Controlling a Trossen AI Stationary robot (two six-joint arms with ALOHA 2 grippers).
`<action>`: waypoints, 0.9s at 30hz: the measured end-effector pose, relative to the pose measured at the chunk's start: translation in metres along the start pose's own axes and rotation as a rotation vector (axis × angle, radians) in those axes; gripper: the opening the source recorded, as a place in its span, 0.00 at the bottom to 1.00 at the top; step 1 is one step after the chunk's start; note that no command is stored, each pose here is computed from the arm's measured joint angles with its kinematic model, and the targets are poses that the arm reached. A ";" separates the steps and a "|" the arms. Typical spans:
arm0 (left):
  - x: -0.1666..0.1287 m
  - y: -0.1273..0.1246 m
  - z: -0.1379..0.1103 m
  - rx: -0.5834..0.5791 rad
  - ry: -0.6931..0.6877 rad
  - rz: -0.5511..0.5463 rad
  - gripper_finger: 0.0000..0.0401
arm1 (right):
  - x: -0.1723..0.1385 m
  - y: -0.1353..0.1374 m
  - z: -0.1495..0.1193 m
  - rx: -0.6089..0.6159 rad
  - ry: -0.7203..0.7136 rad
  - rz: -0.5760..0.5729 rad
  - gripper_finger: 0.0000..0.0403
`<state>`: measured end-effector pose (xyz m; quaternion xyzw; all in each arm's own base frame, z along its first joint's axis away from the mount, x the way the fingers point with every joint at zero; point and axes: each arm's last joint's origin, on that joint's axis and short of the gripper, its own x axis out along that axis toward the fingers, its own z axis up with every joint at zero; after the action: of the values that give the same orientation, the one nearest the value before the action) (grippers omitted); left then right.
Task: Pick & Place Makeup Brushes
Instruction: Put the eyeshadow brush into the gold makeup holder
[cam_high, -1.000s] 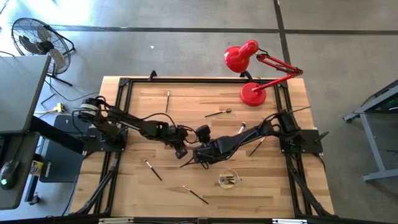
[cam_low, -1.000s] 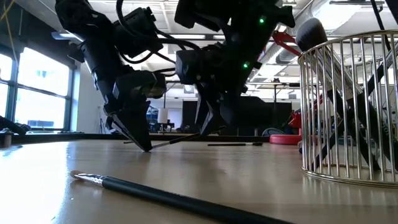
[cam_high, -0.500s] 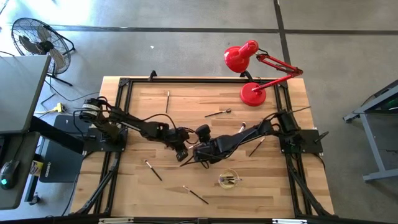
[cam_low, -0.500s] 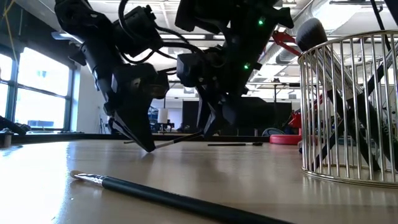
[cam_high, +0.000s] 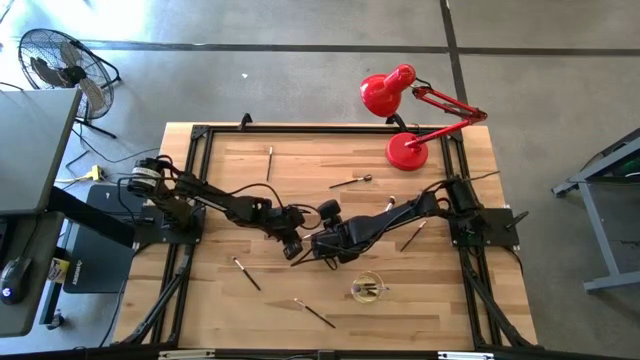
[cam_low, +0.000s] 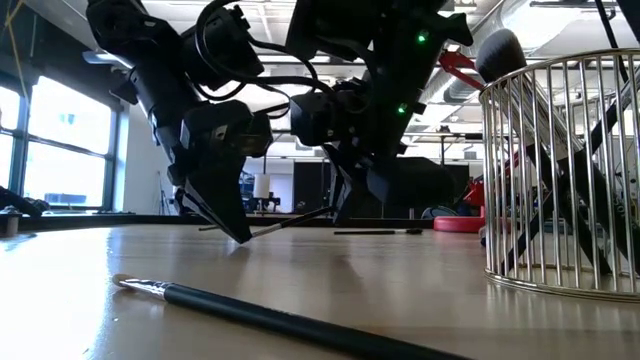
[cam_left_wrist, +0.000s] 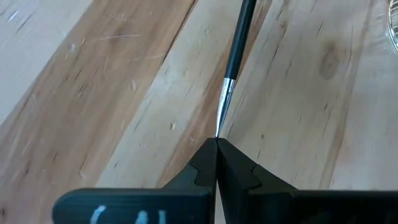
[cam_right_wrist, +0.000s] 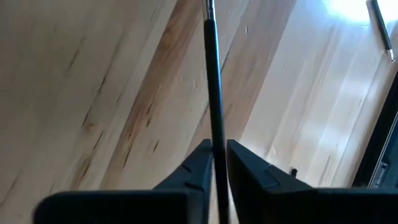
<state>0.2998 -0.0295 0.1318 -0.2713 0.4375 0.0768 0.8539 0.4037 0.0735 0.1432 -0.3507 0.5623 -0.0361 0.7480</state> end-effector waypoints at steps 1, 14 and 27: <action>0.000 0.000 0.000 0.000 -0.001 0.001 0.00 | 0.000 0.000 0.000 0.000 -0.001 0.001 0.06; 0.000 -0.001 0.003 0.004 -0.045 0.013 0.00 | 0.000 0.001 -0.002 -0.003 0.012 0.033 0.03; -0.001 -0.002 0.006 0.003 -0.083 0.021 0.13 | 0.000 0.003 -0.004 -0.001 0.032 0.049 0.03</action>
<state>0.3044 -0.0277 0.1364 -0.2618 0.4047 0.0962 0.8709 0.3990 0.0735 0.1414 -0.3363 0.5828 -0.0232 0.7394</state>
